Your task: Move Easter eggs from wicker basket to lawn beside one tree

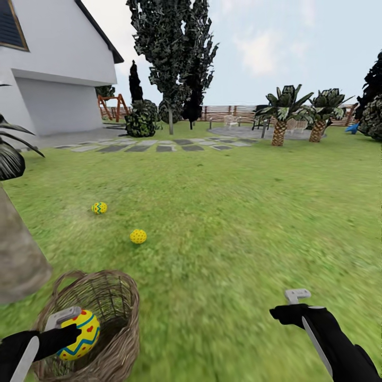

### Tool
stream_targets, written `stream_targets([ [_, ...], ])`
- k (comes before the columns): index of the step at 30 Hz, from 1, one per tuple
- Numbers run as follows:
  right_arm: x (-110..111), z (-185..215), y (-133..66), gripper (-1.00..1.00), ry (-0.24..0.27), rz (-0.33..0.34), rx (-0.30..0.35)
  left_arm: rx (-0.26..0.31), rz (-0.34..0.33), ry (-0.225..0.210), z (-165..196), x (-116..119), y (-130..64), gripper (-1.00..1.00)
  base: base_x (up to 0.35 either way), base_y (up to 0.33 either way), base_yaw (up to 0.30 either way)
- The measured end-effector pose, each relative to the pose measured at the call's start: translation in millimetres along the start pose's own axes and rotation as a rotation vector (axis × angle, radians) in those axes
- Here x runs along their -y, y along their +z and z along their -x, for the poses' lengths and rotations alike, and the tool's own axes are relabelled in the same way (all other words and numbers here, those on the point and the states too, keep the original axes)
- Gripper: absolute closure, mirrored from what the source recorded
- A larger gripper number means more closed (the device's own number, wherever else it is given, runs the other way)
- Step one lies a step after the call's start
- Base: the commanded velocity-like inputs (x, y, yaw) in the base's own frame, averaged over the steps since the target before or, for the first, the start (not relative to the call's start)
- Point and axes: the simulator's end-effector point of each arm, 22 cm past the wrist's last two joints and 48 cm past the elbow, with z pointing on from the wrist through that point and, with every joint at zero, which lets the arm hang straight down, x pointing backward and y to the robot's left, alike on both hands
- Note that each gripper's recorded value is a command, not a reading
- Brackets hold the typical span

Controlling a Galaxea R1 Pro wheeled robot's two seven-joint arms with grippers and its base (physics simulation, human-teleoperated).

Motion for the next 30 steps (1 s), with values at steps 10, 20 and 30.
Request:
stream_targets([
  [10, 4, 4, -10.0, -1.00, 0.007, -0.004, 0.011, 0.039, -0.017, 0.000, 13, 6, -13.9, 1.00, -0.018, 0.012, 0.000],
  [20, 8, 19, -24.8, -1.00, 0.009, -0.010, 0.050, 0.070, -0.028, -0.007, 24, 8, -27.5, 1.00, -0.015, 0.016, 0.000],
  [30, 11, 35, -39.1, -1.00, 0.009, -0.013, 0.062, 0.091, -0.041, -0.004, 40, 16, -43.0, 1.00, -0.001, 0.016, 0.000],
])
